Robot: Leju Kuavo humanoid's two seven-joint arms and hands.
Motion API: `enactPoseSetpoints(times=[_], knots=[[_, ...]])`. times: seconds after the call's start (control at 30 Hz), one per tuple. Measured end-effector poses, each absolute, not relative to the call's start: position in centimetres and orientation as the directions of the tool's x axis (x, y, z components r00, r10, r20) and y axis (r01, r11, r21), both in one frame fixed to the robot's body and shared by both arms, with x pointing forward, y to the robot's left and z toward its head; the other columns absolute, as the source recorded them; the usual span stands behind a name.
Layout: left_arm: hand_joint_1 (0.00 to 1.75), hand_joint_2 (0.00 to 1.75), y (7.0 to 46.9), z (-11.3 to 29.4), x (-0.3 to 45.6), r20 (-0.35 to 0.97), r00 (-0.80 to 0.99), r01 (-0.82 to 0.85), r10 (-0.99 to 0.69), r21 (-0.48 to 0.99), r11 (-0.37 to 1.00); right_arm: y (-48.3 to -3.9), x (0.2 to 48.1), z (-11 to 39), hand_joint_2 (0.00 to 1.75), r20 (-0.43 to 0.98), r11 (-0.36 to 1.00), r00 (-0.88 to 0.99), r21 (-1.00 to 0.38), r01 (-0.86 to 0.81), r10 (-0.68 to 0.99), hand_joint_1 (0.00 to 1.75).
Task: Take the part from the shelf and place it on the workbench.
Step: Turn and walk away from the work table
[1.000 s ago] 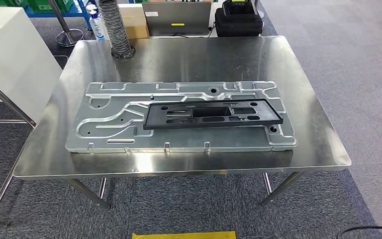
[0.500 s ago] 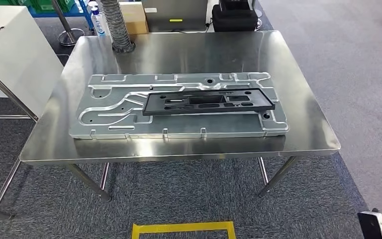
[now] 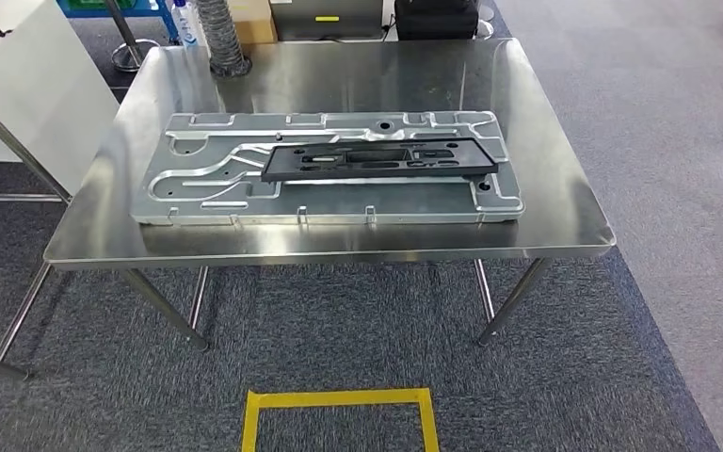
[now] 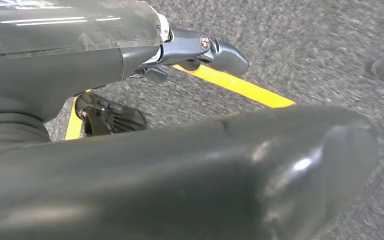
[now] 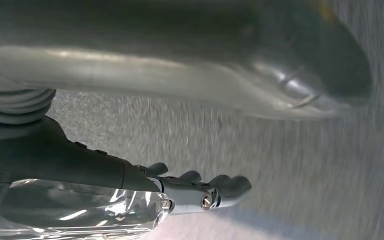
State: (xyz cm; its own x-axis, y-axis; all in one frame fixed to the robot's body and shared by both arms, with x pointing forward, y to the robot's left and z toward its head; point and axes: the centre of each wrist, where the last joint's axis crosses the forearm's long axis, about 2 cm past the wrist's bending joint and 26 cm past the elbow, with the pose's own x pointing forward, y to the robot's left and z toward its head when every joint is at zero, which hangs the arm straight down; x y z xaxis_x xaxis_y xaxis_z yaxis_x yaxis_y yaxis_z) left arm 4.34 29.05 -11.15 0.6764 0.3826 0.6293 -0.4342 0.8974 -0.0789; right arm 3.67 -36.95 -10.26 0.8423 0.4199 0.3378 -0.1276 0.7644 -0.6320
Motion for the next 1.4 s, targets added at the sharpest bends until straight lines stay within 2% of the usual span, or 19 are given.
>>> enactPoseSetpoints(times=[0.57, 1.07, 1.4], knots=[[0.0, 0.0, 28.6, -11.2, 4.1, 0.623, 0.72, -0.329, 0.307, -0.083, 0.941, -32.8, 4.8, -10.8, 0.0, 0.38, 0.821, 0.758, -0.455, -0.345, 0.53, 0.0], [0.0, 0.0, 29.0, -11.1, 4.8, 0.636, 0.737, -0.235, 0.231, -0.08, 0.969, -28.9, 5.0, -11.1, 0.0, 0.211, 0.79, 0.762, -0.22, -0.573, 0.612, 0.0], [0.0, 0.0, 29.4, -11.0, 5.2, 0.64, 0.748, -0.173, 0.175, -0.066, 0.983, -27.4, 5.5, -11.0, 0.0, 0.264, 0.775, 0.729, -0.208, -0.597, 0.632, 0.0]])
